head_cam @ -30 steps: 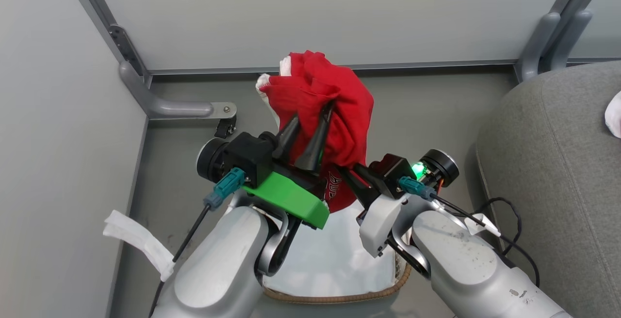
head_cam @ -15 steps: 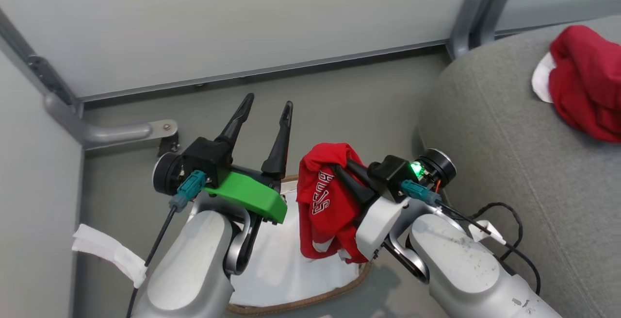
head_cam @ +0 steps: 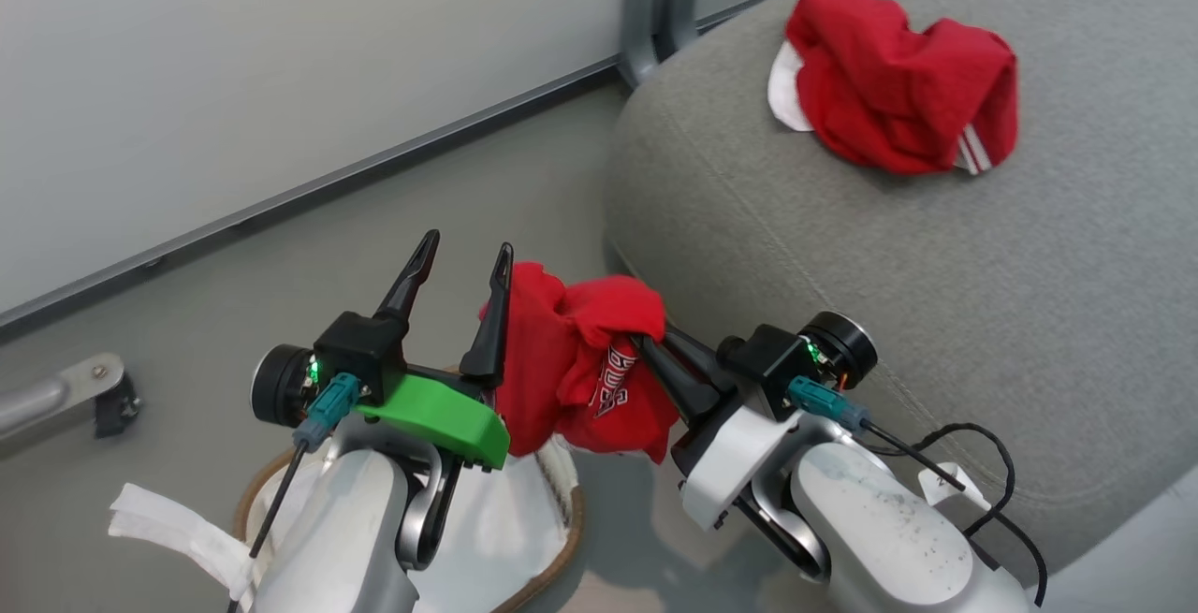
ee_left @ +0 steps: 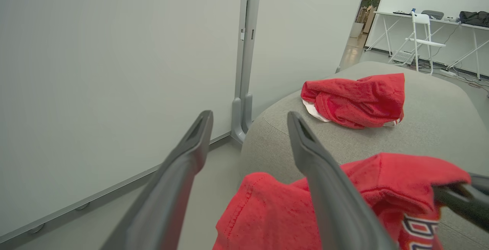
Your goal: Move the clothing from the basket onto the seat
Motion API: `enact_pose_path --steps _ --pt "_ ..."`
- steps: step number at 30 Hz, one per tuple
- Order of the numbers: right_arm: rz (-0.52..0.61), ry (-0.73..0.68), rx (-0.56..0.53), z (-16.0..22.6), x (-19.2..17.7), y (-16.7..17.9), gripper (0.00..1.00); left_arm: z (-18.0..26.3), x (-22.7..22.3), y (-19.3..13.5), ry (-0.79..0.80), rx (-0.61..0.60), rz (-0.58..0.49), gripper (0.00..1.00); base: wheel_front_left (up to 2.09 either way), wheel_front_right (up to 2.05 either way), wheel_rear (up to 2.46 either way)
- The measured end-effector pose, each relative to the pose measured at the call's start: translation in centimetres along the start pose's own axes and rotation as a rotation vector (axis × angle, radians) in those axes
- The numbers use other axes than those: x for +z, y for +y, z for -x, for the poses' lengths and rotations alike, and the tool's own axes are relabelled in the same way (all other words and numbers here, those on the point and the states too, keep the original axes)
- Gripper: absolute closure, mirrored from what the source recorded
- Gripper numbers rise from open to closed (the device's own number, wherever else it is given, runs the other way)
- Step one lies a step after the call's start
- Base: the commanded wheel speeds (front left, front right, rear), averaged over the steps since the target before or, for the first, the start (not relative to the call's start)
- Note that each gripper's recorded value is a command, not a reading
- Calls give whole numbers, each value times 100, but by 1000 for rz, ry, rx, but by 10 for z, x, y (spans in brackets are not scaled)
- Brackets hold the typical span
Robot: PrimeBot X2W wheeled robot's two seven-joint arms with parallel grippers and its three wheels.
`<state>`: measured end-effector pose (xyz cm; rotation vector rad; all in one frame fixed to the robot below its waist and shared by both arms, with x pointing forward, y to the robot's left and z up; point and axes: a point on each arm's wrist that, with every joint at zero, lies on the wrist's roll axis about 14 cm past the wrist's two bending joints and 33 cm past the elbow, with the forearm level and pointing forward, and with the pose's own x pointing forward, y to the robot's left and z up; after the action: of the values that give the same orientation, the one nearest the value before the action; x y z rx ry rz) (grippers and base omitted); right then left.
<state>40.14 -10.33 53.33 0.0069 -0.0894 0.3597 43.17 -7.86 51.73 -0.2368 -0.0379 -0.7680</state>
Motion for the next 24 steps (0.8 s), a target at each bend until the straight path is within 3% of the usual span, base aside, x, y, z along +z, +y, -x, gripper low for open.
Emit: enact_pose_path --steps 8,16,19,24 --pt "20 -19 -220 47 9 -56 100 -23 -20 -61 39 -178 47 0 0 0 0" --pt "141 -74 -330 65 36 -89 100 -30 -33 -83 68 -250 83 0 0 0 0" --pt "225 -118 -368 63 60 -111 100 -33 -36 -84 67 -258 92 0 0 0 0" --pt "465 -174 -371 53 114 -147 100 -36 -46 -78 77 -252 110 0 0 0 0"
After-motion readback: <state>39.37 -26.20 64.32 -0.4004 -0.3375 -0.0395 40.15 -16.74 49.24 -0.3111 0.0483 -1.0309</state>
